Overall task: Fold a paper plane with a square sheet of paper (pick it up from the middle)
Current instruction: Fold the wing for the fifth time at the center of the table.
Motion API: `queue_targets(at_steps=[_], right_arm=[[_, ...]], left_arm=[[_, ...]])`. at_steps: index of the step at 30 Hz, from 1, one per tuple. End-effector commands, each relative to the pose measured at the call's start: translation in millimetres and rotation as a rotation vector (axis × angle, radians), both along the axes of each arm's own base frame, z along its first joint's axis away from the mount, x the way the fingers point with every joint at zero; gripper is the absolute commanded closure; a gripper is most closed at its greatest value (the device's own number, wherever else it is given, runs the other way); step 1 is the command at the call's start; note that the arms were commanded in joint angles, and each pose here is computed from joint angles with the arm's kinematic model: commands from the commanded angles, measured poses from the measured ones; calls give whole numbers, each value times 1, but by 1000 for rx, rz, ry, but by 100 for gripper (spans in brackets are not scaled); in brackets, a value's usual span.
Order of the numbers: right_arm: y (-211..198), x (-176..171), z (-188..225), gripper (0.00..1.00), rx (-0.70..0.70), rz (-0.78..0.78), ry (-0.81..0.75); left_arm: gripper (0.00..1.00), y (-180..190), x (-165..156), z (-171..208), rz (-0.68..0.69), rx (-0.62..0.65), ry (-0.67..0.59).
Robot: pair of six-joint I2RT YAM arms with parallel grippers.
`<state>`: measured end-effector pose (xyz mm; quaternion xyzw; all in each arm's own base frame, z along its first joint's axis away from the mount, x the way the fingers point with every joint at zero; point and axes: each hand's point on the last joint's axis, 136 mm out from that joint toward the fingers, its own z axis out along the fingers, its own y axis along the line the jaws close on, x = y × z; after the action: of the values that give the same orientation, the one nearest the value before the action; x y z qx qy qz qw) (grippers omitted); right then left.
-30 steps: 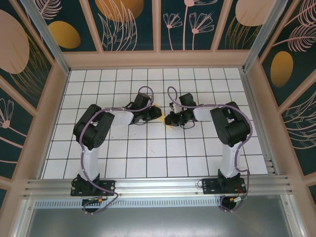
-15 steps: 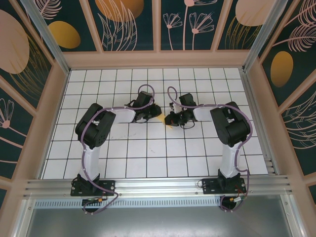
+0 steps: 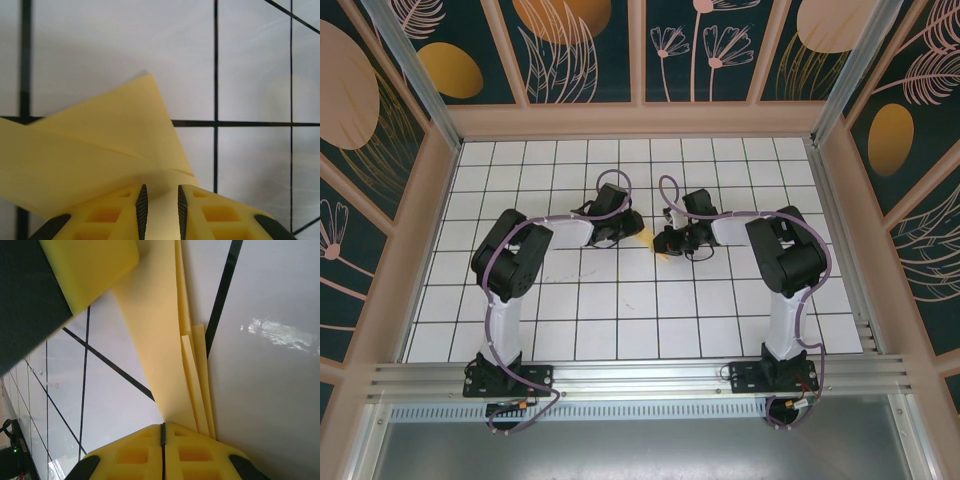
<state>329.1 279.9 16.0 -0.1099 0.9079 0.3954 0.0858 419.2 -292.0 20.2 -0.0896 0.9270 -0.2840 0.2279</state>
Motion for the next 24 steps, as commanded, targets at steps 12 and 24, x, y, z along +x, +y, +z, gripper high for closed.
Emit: queue_targets(at_steps=[12,24], right_arm=[[-31,-32,-51,94,-187,-39,143],[34,15,57,93,-10,48,-97]], left_arm=[[75,77,16,-22,163,171,39],[82,74,6,-34,121,168,72]])
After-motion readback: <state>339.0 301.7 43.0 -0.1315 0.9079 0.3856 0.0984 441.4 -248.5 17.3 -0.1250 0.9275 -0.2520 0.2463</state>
